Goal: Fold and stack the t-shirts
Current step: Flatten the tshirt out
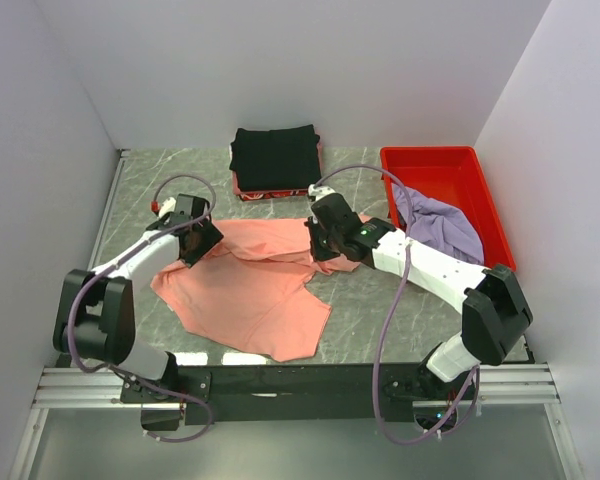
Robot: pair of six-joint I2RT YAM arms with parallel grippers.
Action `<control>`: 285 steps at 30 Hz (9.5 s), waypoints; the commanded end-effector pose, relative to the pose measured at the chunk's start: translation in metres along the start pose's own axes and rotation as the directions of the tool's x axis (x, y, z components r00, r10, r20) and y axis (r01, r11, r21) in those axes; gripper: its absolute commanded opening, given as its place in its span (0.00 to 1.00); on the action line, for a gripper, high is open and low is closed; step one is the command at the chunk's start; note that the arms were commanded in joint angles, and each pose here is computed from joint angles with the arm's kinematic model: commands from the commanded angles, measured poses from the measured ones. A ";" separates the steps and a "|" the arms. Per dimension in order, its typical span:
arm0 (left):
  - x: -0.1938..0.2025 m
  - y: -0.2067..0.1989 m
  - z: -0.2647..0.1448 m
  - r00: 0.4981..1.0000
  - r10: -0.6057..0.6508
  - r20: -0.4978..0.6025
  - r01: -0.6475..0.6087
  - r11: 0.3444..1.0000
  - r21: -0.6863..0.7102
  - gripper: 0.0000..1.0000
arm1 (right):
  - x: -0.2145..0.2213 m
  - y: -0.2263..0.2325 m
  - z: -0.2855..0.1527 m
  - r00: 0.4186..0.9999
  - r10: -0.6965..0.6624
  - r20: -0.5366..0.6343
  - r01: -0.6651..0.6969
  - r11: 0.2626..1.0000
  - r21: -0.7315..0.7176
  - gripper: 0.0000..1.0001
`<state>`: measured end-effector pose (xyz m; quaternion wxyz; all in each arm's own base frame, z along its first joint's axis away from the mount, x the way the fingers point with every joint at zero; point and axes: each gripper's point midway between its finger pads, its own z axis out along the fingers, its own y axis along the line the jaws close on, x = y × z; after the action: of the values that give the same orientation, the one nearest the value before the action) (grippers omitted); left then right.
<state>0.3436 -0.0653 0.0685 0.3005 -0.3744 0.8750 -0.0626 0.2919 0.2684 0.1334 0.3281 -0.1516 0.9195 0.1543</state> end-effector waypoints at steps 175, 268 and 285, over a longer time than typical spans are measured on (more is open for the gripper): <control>-0.052 0.078 0.042 0.993 -0.080 0.084 0.090 0.988 -0.126 0.99 | 0.026 -0.123 0.066 0.935 0.330 -0.132 -0.309 0.938 0.156 0.77; -0.095 0.043 0.098 0.996 -0.082 -0.025 0.083 0.996 0.023 0.99 | 0.051 -0.150 0.082 0.898 0.378 -0.228 -0.342 0.922 0.182 0.78; -0.112 0.024 0.037 0.994 -0.112 0.010 0.111 0.992 0.051 1.00 | -0.009 -0.155 0.068 0.926 0.368 -0.084 -0.356 0.925 0.133 0.79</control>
<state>0.4295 0.0382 0.0511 0.3017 -0.4058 0.8567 -0.1016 0.3872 0.1618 0.0301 0.2074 0.0356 0.9658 0.1514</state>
